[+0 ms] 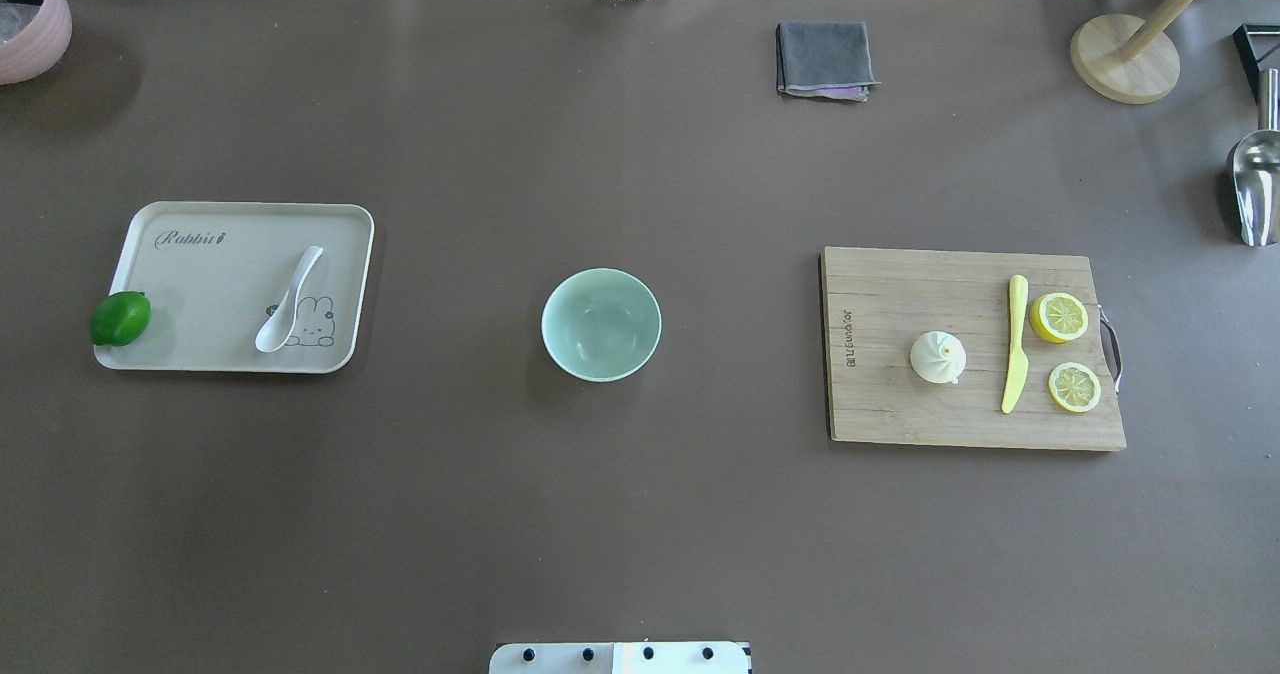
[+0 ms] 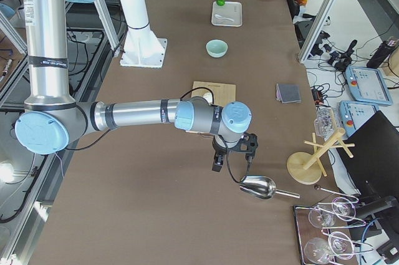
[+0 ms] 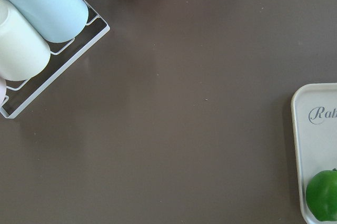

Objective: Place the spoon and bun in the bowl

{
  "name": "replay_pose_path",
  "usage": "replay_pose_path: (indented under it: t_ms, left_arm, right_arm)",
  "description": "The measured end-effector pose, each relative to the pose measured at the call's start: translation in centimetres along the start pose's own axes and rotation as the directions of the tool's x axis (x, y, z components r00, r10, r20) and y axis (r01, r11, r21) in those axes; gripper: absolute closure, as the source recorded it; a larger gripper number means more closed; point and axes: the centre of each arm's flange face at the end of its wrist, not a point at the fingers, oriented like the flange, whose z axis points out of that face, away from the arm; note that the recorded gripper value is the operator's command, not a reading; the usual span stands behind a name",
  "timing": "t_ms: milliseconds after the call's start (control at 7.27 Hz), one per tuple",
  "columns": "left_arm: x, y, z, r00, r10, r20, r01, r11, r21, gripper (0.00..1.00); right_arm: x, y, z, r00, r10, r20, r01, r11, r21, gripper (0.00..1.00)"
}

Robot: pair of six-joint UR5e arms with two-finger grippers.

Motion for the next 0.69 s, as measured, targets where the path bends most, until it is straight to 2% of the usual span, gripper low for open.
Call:
replay_pose_path:
  t_ms: [688]
  left_arm:
    - [0.37, -0.15, -0.11, 1.000, 0.008, -0.002, -0.008, 1.000, 0.004, 0.02]
  right_arm:
    - [-0.08, 0.00, -0.04, 1.000, -0.003, -0.004, 0.003, 1.000, 0.003, 0.00]
